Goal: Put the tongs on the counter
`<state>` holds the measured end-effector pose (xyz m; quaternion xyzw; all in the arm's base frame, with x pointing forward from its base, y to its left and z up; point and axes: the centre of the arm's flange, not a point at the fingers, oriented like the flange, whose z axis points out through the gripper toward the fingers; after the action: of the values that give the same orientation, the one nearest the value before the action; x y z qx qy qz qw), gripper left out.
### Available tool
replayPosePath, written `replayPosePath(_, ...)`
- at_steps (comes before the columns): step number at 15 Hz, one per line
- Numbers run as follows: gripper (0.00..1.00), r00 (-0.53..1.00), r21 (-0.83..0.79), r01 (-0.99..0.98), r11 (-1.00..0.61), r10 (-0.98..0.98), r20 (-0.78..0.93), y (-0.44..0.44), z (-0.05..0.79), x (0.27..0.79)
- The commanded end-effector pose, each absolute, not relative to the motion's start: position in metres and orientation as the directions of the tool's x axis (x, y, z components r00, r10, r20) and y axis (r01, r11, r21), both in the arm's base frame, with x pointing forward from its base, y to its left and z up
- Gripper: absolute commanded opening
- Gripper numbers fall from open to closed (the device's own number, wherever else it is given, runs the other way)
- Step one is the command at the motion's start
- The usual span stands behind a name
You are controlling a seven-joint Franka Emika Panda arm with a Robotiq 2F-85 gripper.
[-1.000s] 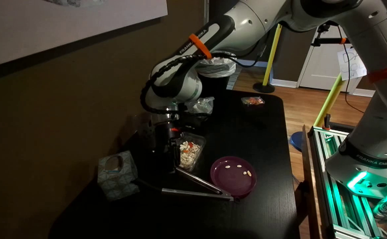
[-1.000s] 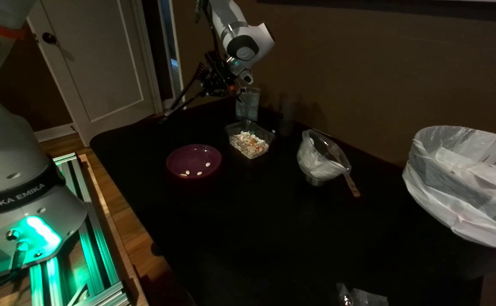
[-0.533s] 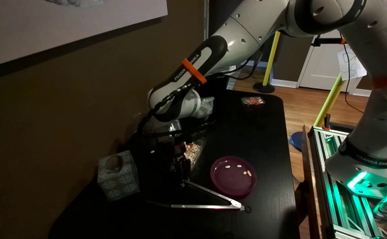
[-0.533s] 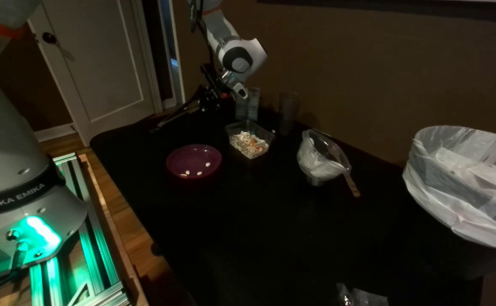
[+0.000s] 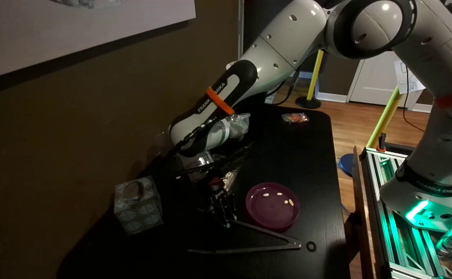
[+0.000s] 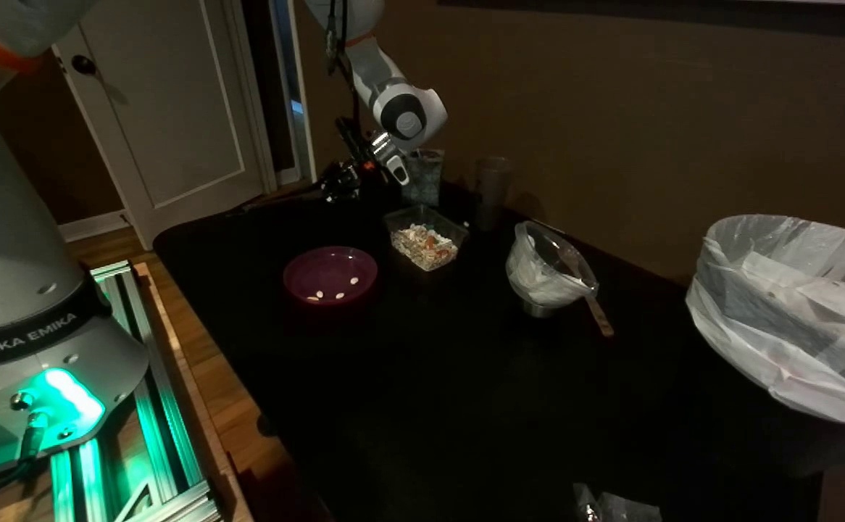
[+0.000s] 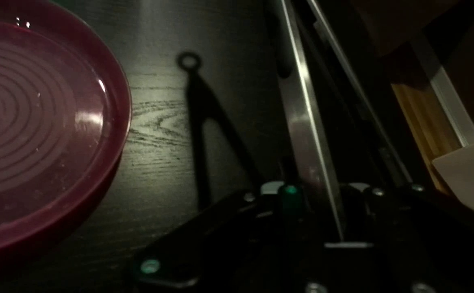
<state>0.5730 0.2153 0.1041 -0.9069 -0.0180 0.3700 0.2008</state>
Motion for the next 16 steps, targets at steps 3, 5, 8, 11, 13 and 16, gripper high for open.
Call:
replayPosePath(3,0.01,0.781,-0.412,-0.070,-0.909,0.207,-0.589,0.221,0.080,0.603)
replayPosePath(5,0.01,0.834,-0.430,-0.032,-0.902,0.213,-0.510,0.223,0.077,0.611)
replayPosePath(8,0.01,0.868,-0.441,0.010,-0.897,0.226,-0.442,0.224,0.072,0.622)
replayPosePath(11,0.01,0.868,-0.417,0.032,-0.908,0.232,-0.438,0.223,0.062,0.625)
replayPosePath(13,0.01,0.862,-0.411,0.044,-0.910,0.243,-0.446,0.222,0.053,0.624)
replayPosePath(16,0.31,0.858,-0.404,0.054,-0.913,0.249,-0.449,0.221,0.043,0.623)
